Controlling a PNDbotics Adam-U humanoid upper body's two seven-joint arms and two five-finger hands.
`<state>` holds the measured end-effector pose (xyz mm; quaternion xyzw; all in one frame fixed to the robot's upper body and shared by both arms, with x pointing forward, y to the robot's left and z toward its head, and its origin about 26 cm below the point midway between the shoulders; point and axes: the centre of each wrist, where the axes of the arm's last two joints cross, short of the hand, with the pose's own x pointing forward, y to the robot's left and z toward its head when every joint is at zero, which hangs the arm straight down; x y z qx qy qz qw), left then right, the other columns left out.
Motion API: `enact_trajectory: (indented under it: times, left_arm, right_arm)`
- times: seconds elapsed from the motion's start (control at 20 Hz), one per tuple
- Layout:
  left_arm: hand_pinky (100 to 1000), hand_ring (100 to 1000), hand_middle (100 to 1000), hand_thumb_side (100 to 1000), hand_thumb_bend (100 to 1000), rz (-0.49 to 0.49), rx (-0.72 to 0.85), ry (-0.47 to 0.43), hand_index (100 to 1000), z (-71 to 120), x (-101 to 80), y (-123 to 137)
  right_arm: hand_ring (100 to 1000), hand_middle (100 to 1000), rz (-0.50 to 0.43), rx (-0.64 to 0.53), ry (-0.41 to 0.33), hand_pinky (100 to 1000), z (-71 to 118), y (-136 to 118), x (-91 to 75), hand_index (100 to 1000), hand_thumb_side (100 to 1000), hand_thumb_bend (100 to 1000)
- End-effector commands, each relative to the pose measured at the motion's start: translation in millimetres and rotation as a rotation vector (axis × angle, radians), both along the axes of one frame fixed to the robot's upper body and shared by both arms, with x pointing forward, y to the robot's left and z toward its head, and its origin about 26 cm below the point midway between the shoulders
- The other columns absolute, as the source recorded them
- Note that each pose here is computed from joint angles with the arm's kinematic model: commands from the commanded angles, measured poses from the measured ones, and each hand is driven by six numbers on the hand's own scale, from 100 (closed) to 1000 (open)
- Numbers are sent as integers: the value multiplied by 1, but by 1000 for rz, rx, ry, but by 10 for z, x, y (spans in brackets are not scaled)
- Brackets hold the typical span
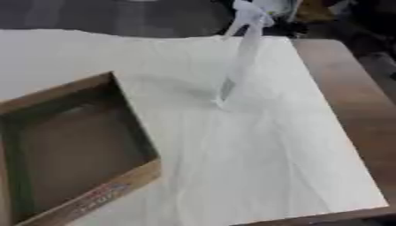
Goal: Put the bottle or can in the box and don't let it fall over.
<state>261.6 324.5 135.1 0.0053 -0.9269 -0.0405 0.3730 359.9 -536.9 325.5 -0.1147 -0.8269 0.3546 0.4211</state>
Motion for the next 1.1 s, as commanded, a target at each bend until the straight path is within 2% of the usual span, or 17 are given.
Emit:
enact_trajectory:
  times: [0.05,0.2,0.35,0.5,1.1]
  left_arm:
    - [668,462,914,804,228,-10,29,-21,932,82,-6,6]
    - [667,461,915,806,228,-13,33,-20,932,84,-4,2]
    - [668,462,915,806,230,-16,34,-19,933,84,-2,-3]
    - [667,462,912,804,230,-25,32,-25,927,87,1,-8]
    - [671,450,909,809,227,-42,27,-10,926,89,13,-34]
  right_arm:
    - [1000,1000,54,-274,0,1000,205,-50,-100,961,590,100]
    - [1000,1000,39,-470,34,1000,191,21,-79,947,578,100]
    - [1000,1000,28,-586,34,1000,196,72,-43,944,588,100]
    - [1000,1000,27,-621,27,1000,200,128,23,948,594,100]
    - [1000,1000,104,-681,20,1000,83,597,486,976,618,100]
